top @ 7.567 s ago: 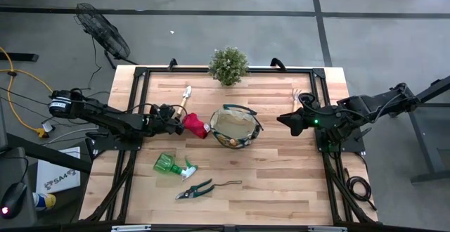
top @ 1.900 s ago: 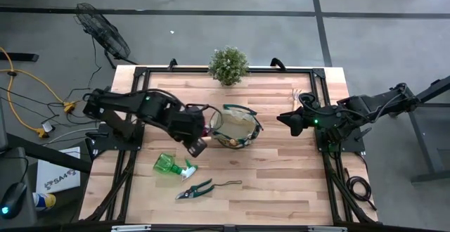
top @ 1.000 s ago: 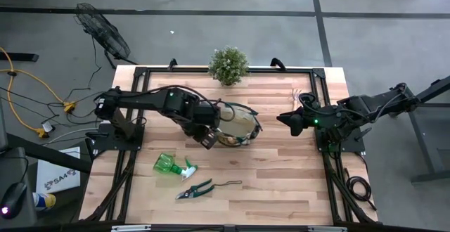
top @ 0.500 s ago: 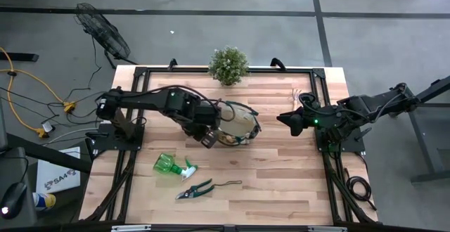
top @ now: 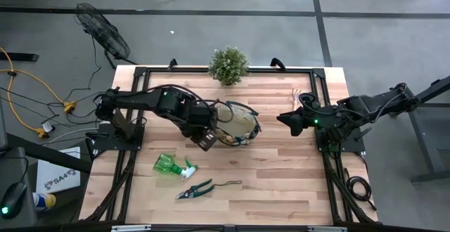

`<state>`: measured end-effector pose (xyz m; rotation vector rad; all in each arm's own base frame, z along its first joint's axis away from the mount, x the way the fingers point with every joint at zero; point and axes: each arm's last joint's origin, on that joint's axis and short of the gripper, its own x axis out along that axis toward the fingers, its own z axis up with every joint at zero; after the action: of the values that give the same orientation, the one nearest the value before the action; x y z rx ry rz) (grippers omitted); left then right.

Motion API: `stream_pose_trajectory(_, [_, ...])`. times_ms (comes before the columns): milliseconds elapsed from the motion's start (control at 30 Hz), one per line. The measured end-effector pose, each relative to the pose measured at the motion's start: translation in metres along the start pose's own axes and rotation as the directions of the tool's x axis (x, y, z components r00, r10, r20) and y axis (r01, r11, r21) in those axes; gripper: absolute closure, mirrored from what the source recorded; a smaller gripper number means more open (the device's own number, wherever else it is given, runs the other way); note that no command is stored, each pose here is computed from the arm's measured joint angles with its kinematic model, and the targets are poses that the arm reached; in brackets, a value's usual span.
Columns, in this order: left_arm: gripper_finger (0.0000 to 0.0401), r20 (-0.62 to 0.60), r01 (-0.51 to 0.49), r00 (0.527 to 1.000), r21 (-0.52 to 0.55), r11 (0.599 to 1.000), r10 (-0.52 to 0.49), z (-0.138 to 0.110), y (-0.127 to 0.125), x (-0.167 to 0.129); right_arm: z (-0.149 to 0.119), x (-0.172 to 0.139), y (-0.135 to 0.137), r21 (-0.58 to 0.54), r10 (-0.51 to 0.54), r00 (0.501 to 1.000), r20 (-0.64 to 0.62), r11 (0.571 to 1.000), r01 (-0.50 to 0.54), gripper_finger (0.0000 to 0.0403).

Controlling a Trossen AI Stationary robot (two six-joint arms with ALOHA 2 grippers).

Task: Pick & Place Garden tools in Gardening bag
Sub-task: Put the trowel into the gardening bag

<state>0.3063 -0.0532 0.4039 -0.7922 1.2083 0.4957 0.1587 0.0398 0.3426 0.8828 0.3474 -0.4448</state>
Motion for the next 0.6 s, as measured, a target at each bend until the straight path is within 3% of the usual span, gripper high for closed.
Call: stream_pose_trajectory(600, [0.0344, -0.013, -0.079, 0.997, -0.010, 0.997, 0.079, 0.007, 0.003, 0.021, 0.000, 0.000, 0.000, 0.000, -0.001, 1.000, 0.000, 1.000, 0.001, 0.0274])
